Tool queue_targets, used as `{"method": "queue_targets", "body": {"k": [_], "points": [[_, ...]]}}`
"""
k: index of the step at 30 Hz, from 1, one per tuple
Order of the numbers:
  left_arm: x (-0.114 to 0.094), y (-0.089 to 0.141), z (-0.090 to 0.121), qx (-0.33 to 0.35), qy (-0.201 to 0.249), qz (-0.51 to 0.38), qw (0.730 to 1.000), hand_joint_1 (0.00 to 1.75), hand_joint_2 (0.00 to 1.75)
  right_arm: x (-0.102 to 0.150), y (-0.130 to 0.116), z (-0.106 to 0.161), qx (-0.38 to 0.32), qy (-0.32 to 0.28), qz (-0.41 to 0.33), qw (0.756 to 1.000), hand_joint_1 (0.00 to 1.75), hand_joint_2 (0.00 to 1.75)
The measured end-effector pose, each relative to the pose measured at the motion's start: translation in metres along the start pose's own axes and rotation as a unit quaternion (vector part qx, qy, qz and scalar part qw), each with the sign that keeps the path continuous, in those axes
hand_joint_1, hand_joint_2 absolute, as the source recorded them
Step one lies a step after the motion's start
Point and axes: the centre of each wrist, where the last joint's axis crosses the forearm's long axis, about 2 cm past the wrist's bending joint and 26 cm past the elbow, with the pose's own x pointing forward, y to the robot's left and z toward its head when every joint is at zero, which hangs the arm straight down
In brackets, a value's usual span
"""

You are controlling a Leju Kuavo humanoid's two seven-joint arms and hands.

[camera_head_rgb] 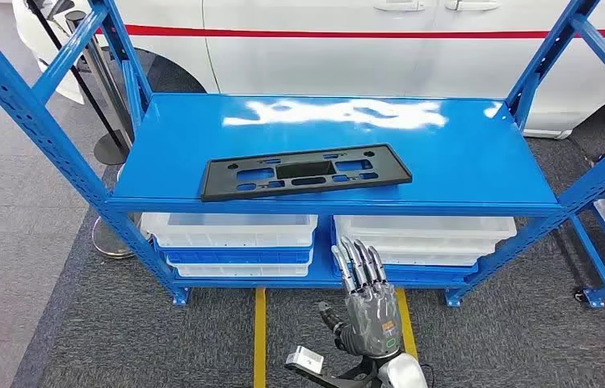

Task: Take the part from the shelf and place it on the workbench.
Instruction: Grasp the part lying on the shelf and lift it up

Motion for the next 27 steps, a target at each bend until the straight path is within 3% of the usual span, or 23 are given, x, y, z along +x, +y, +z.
{"method": "queue_targets", "body": {"k": [19, 27], "points": [[0.001, 0.009, -0.003, -0.026, 0.012, -0.009, 1.0, 0.0, 0.0, -0.003, 0.019, 0.002, 0.017, 0.066, -0.046, 0.997, 0.0, 1.75], [0.001, 0.011, -0.003, -0.023, 0.018, -0.01, 1.0, 0.0, 0.0, -0.002, 0.021, 0.002, 0.013, 0.052, -0.064, 0.997, 0.0, 1.75]]}}
